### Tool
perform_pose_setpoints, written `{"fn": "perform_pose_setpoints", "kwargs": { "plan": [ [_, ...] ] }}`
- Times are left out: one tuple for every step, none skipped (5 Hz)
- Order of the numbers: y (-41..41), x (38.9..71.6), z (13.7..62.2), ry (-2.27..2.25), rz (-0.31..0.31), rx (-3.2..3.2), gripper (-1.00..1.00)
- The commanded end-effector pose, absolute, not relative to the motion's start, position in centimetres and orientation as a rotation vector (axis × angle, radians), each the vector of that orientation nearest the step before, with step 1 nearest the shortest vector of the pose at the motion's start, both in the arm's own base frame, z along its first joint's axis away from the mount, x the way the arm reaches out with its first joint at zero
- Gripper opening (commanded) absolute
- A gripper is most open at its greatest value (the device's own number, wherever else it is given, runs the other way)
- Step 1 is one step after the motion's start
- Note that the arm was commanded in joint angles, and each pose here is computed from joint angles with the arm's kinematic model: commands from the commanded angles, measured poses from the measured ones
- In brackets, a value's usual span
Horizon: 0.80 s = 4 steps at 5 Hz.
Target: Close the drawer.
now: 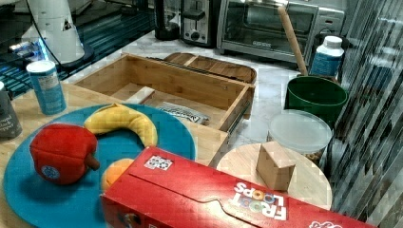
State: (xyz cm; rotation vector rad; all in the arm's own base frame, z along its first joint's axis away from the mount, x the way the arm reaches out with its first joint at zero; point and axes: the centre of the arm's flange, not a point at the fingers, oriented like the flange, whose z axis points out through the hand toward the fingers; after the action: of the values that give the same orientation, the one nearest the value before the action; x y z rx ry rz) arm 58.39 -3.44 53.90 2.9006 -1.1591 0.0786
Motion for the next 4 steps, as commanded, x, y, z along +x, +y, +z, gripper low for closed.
{"fn": "perform_pose_setpoints", "kwargs": {
  "plan": [
    [-3.5,58.5,53.9,-1.14,0.083,2.907,-1.0],
    [-3.5,58.5,53.9,-1.14,0.083,2.907,-1.0],
    [-1.6,59.3,53.2,-0.946,0.015,3.003,1.0],
    [1.4,59.7,53.4,-0.692,-0.105,3.099,1.0]
  ]
}}
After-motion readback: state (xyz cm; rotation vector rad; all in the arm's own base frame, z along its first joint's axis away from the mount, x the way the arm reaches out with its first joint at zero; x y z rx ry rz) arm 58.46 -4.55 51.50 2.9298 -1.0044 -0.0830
